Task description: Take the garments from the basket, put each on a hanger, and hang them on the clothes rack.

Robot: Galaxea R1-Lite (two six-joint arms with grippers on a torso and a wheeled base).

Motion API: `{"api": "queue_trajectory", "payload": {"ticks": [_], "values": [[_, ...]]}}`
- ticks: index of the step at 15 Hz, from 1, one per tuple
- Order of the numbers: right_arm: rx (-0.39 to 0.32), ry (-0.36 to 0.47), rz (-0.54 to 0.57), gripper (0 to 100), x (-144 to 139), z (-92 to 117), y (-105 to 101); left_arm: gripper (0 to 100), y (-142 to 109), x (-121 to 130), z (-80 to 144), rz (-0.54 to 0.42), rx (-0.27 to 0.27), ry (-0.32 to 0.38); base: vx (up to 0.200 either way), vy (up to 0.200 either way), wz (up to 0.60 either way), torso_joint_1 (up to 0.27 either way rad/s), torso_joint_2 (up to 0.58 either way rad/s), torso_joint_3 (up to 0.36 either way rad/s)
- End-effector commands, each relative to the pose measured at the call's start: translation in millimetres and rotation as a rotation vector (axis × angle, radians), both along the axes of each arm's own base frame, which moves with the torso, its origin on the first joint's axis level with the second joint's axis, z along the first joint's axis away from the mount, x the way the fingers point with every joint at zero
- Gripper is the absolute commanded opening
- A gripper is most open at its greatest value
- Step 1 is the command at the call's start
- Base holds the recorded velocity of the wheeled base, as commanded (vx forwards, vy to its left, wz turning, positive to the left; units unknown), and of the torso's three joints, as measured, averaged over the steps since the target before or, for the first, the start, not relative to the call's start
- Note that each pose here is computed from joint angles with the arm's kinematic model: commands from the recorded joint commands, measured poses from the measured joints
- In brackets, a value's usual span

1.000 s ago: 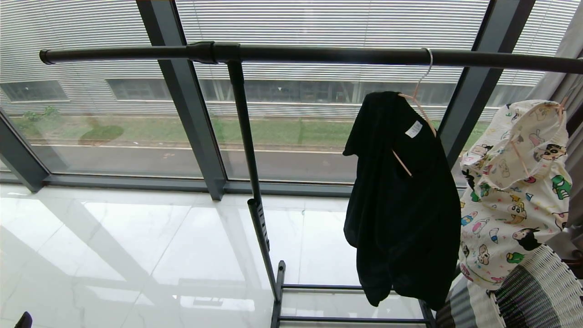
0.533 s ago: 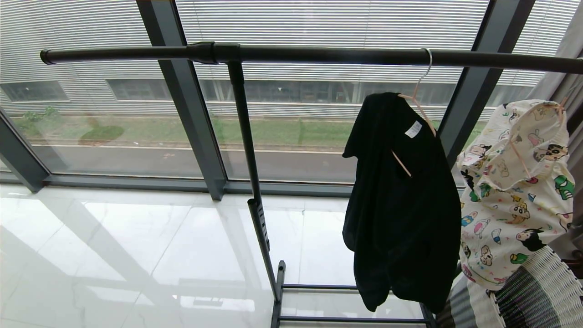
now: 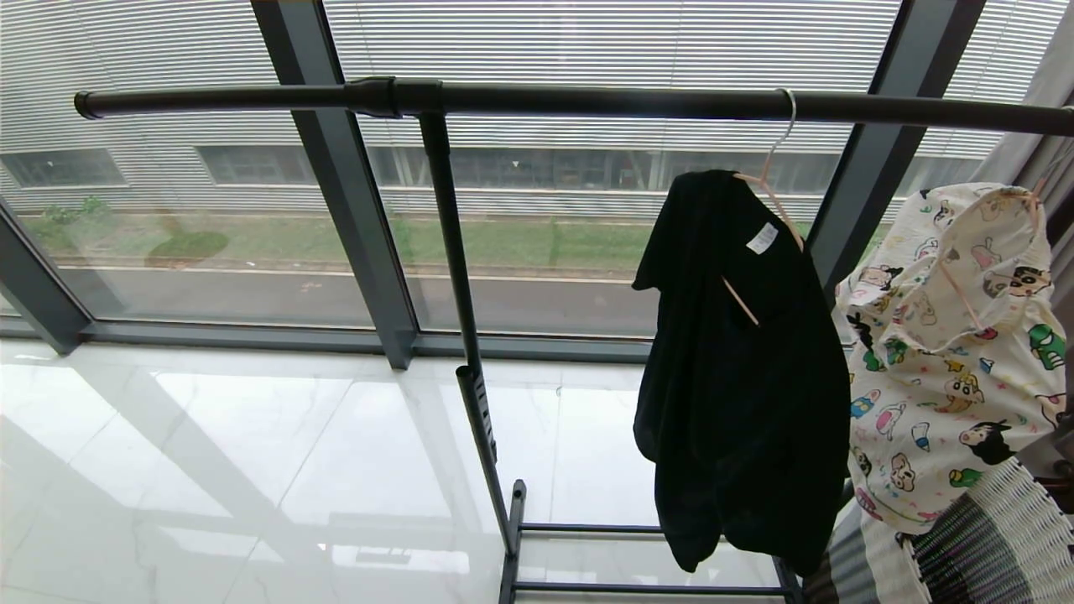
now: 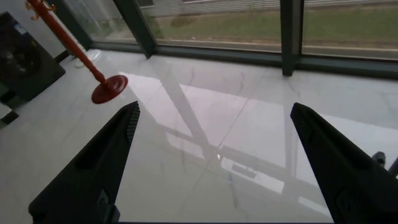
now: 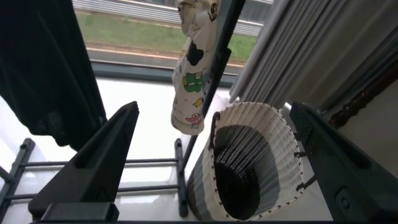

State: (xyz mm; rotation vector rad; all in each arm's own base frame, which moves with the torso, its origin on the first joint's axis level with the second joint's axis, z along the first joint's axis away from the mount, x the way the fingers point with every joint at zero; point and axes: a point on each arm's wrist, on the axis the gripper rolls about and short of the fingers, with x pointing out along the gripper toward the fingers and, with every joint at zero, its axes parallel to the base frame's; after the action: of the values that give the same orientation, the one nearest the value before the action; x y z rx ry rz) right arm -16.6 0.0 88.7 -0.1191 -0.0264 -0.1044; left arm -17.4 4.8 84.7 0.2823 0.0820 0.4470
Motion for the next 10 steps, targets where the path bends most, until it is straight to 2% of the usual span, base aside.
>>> {"api": "queue_trajectory", "payload": {"ticks": [1,2,3,5,6,7,9,10], "values": [[0.001,0.008,0.009,100,0.7,-0.3,0.2,100,0.9,0.4,0.0,-0.083,-0.007,-0.005,0.0,0.0,0.0,0.0,0.0,0.0],[0.001,0.008,0.024,100,0.7,-0.3,0.5,100,1.8,-2.1,-0.6,-0.184,-0.012,-0.044,0.0,0.0,0.0,0.0,0.0,0.0],[0.0,0.008,0.05,100,0.7,-0.3,1.1,100,0.3,-2.0,-0.9,-0.279,-0.018,-0.049,0.0,0.0,0.0,0.0,0.0,0.0],[0.001,0.014,0.095,100,0.8,-0.9,2.1,100,-2.4,-2.2,-1.4,-0.391,-0.025,-0.051,0.0,0.0,0.0,0.0,0.0,0.0],[0.004,0.014,0.107,100,0.8,-0.9,2.4,100,-4.9,-5.6,-3.3,-0.486,-0.045,-0.087,0.0,0.0,0.0,0.0,0.0,0.0],[0.007,0.014,0.107,100,0.8,-0.9,2.4,100,-6.9,-5.7,-3.4,-0.569,-0.102,-0.092,0.0,0.0,0.0,0.0,0.0,0.0],[0.009,0.008,0.104,100,0.8,-0.3,2.3,100,-6.8,-5.6,-5.9,-0.562,-0.218,-0.087,0.0,0.0,0.0,0.0,0.0,0.0],[0.009,0.008,0.103,100,0.8,-0.3,2.3,100,-5.6,-5.4,-9.2,-0.5,-0.25,-0.068,0.0,0.0,0.0,0.0,0.0,0.0]]}}
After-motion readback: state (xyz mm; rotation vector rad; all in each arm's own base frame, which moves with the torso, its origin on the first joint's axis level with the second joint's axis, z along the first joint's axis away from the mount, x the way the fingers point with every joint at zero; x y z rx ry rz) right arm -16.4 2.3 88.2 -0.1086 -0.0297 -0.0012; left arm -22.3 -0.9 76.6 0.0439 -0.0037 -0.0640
